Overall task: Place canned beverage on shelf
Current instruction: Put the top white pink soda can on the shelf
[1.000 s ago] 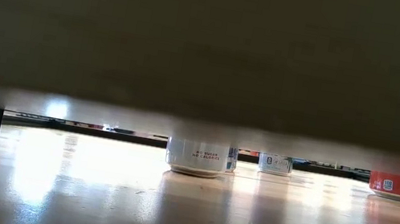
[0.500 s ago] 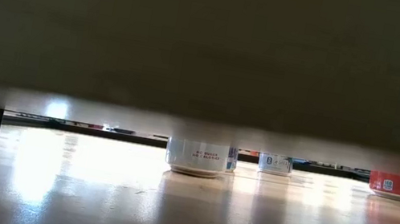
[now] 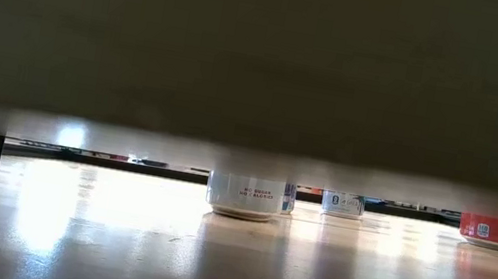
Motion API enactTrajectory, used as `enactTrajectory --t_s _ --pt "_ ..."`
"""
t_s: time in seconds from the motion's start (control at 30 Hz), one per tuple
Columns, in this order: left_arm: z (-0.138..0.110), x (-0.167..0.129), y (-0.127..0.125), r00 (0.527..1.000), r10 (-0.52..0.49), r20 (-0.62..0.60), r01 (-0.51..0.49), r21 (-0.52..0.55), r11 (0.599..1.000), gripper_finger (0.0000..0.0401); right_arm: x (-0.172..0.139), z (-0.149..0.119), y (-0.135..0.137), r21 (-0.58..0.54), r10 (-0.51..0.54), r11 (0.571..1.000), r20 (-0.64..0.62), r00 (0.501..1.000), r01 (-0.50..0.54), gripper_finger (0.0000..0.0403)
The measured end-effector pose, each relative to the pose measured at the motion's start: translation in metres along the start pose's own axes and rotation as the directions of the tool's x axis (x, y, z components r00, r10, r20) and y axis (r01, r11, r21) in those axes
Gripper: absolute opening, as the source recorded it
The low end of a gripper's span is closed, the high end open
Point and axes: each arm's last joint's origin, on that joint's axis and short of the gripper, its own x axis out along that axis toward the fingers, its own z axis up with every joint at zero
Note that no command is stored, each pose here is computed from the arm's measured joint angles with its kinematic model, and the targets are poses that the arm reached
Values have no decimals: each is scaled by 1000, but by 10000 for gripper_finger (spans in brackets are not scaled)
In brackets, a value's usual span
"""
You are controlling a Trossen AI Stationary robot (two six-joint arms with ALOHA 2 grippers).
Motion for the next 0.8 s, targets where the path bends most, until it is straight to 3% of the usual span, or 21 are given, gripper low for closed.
enactTrajectory --t_s 0.17,0.4,0.8 --pt "0 0 0 1000 0 0 0 0 1000 346 -2 0 0 -49 9 999 12 1000 -8 333" --pt "0 0 0 1000 0 0 0 0 1000 346 0 0 1 -101 10 995 16 1000 -8 240" --pt "0 0 0 1000 0 0 0 0 1000 346 -13 -15 -16 -148 -56 988 -22 998 52 241"
